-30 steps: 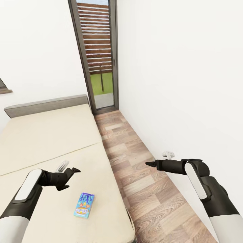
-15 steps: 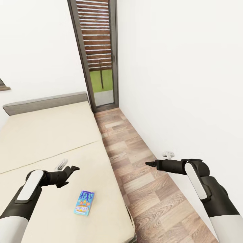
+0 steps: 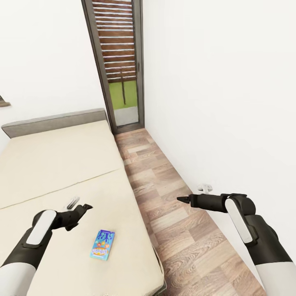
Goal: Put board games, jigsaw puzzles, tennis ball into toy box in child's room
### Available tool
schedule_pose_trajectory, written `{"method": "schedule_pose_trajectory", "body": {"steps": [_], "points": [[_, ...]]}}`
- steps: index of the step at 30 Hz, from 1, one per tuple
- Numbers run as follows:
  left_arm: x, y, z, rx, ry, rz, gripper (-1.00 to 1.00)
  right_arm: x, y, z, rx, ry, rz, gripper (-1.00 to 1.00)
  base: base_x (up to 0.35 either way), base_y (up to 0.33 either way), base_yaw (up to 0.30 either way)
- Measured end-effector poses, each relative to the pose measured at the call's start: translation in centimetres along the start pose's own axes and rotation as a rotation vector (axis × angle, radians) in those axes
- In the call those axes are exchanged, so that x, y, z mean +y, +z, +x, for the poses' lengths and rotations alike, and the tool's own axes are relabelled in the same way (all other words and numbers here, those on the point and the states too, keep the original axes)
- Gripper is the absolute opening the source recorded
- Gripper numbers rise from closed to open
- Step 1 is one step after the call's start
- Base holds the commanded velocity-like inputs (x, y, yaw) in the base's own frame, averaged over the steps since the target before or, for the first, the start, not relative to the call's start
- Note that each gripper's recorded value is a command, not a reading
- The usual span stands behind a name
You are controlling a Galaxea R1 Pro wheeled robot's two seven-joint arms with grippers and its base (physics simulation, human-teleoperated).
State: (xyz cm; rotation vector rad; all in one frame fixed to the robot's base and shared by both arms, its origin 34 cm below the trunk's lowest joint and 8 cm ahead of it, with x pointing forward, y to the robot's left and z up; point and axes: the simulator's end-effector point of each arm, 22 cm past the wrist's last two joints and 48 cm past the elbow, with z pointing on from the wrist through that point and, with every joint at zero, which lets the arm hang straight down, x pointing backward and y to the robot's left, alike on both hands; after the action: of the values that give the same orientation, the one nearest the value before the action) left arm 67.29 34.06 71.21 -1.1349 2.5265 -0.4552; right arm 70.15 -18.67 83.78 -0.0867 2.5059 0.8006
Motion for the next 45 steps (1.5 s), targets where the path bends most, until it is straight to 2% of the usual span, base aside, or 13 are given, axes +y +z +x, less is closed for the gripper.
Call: {"method": "schedule_pose_trajectory", "body": {"steps": [2,10,22,45], "points": [[1.0,0.5,-0.5,-0.030,-0.010,-0.027,1.00,0.0,0.1,0.1,0.001,-0.001,-0.001,1.00,0.000,0.000,0.000],[2.6,1.8,-1.0,-0.062,-0.012,-0.070,1.00,-0.2,0.3,0.4,0.006,0.000,-0.001,1.00,0.000,0.000,0.000],[4.1,3.7,-0.4,-0.052,0.014,-0.095,1.00,-0.6,0.9,1.0,0.019,0.007,0.000,1.00,0.000,0.000,0.000],[5.4,5.5,0.8,-0.026,0.017,-0.116,1.00,-1.6,2.2,2.3,0.048,0.026,0.004,1.00,0.000,0.000,0.000]]}}
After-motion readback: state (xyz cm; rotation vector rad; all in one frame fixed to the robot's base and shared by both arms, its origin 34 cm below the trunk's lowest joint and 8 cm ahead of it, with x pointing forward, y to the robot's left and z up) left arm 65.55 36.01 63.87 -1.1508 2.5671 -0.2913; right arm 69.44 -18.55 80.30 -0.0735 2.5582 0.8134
